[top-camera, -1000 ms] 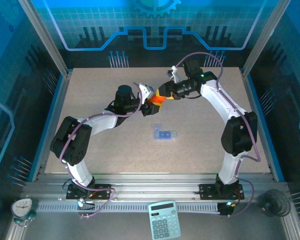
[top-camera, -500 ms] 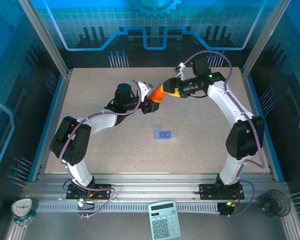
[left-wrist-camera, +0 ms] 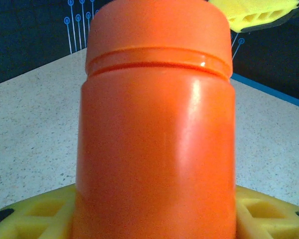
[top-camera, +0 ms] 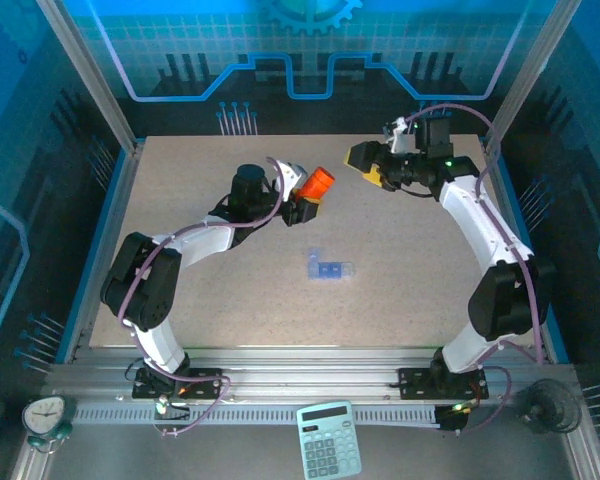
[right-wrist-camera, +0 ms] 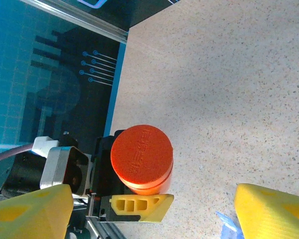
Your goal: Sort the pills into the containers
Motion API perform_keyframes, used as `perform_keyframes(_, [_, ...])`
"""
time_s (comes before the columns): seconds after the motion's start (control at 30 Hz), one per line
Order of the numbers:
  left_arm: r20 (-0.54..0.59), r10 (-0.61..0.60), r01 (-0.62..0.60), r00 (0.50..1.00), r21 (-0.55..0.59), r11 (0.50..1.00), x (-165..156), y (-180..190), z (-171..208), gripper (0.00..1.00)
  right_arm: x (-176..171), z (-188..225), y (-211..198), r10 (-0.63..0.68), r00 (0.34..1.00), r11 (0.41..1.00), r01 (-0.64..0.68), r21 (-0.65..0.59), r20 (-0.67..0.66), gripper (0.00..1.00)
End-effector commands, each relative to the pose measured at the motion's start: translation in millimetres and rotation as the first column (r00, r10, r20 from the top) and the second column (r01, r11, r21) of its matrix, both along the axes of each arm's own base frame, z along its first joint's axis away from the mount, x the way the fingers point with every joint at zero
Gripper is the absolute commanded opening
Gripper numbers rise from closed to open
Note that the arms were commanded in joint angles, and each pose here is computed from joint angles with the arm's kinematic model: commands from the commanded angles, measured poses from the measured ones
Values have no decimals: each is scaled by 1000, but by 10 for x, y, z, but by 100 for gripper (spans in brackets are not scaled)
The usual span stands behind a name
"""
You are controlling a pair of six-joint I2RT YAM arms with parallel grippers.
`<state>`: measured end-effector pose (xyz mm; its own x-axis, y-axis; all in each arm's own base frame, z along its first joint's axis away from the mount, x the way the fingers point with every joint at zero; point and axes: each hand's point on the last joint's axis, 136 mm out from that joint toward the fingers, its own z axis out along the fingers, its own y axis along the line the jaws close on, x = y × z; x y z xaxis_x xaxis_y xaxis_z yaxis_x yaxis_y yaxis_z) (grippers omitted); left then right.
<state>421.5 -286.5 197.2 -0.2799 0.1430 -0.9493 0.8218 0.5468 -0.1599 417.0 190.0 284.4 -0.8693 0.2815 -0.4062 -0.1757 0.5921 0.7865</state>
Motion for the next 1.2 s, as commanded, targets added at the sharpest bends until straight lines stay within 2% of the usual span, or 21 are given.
perform_keyframes(0.0, [113,-12,12,994,-2,1000,22,-55,334,31,34,74,126,-5,1000,1000,5,12,18,85])
perform_keyframes(0.4, [133,-39,38,990,8,999,-20,-153,360,31,63,-155,431,51,998,999,-51,-7,-24,85])
perform_keyframes(0.6, [133,-42,41,990,12,999,-24,-161,358,31,48,-196,550,81,996,997,-81,0,-33,80])
perform_keyframes(0.73, [130,-43,41,991,13,999,-24,-166,348,31,35,-216,606,97,995,995,-97,4,-38,73])
perform_keyframes(0.9, [128,-43,43,991,10,999,-18,-172,351,31,19,-233,634,111,993,994,-111,10,-39,57])
perform_keyframes(1.03, [121,-45,46,992,-4,999,-17,-183,357,30,14,-238,636,126,992,992,-126,5,-24,50])
perform_keyframes(1.17, [93,-61,64,994,-36,997,-48,-207,406,22,7,-180,636,192,977,981,-189,-41,95,46])
